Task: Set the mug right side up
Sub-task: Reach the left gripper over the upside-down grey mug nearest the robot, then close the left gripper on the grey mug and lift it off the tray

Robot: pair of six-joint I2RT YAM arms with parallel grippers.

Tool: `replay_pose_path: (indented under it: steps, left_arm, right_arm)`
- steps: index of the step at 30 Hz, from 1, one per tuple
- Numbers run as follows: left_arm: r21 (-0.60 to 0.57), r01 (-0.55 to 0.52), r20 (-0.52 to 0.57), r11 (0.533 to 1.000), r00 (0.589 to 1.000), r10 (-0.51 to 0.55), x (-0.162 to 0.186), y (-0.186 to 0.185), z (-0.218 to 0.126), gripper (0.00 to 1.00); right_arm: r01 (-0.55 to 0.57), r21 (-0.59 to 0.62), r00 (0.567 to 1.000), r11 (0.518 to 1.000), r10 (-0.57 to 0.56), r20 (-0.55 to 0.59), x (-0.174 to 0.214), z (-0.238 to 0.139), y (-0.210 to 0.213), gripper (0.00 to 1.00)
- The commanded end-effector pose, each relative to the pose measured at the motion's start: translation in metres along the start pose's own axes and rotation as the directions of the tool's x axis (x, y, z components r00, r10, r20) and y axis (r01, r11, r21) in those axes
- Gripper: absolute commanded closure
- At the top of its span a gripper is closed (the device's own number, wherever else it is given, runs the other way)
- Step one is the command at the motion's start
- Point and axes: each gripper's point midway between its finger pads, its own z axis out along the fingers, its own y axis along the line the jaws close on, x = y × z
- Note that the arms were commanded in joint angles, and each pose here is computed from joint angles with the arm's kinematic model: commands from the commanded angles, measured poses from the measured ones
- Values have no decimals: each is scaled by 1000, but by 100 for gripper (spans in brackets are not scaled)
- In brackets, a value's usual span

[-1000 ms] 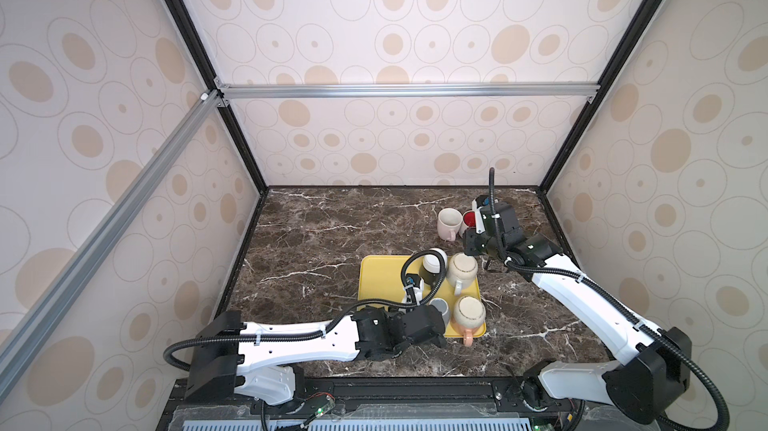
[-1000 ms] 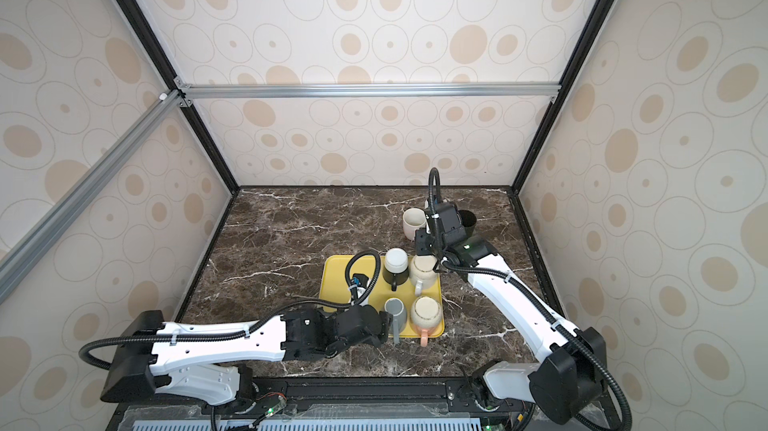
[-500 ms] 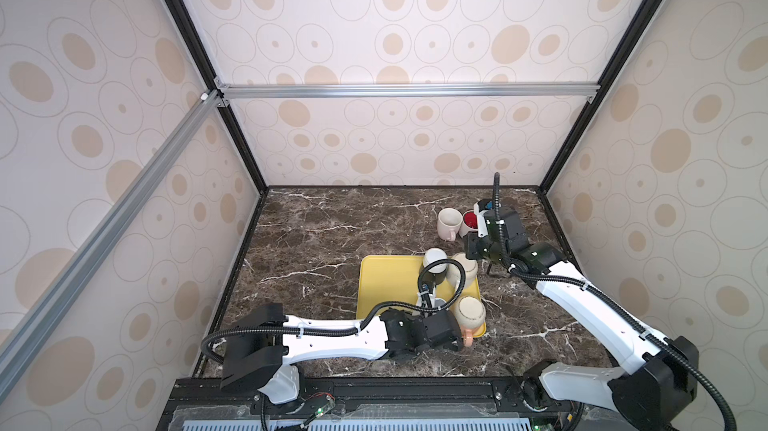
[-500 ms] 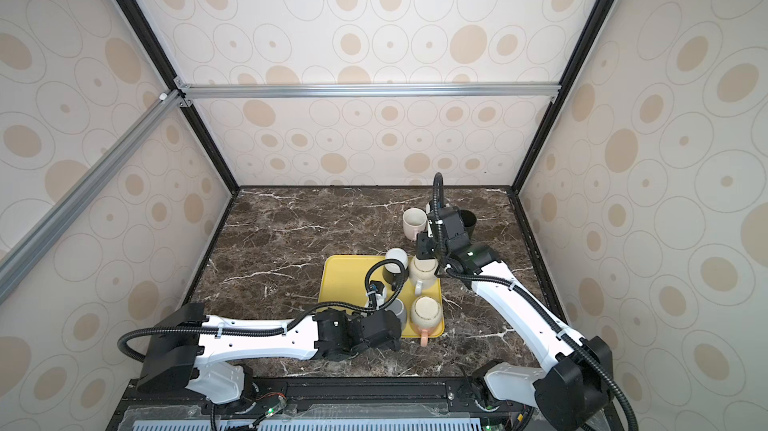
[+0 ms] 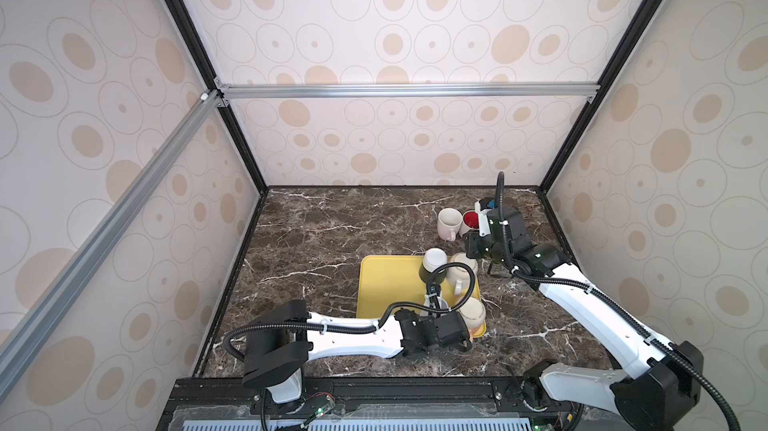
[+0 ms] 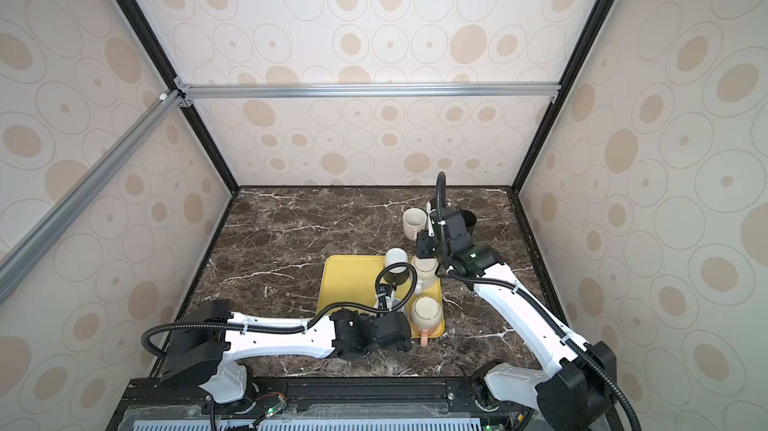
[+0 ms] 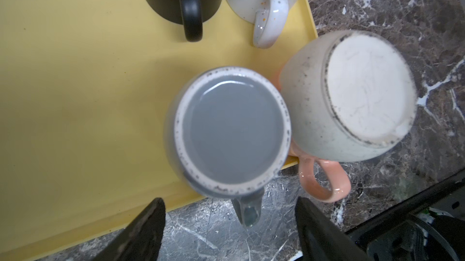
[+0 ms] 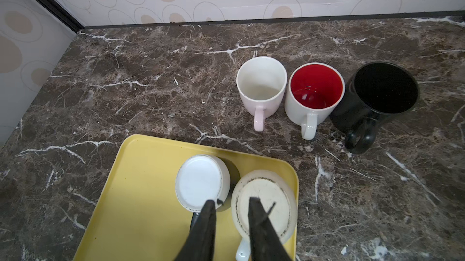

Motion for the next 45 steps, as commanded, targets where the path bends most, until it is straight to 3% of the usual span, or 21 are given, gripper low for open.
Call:
replay_pose_path:
  steps: [1, 18, 31, 38, 45]
  left_arm:
    - [-9, 13, 4, 1000, 1000, -13, -5, 1, 0, 18]
    - [-98, 13, -52, 995, 998, -18, 9, 26, 22, 19]
    - [-115, 55, -2, 992, 998, -55, -6, 44, 12, 19]
    - [-96, 19, -4, 995, 1000, -19, -15, 28, 11, 25]
    - [-101, 0, -22, 995, 1000, -3, -13, 24, 14, 39]
  right_arm:
    - [-1, -10, 1000, 1000, 1, 6, 3, -3, 2, 74]
    - [-2, -28, 1000, 1000, 2, 8, 4, -3, 4, 74]
    - [-6, -40, 1000, 999, 6, 14, 3, -5, 6, 74]
    - [-5, -39, 1000, 999, 6, 19, 2, -7, 6, 75]
    - [-6, -49, 1000, 999, 8, 27, 1, -10, 7, 74]
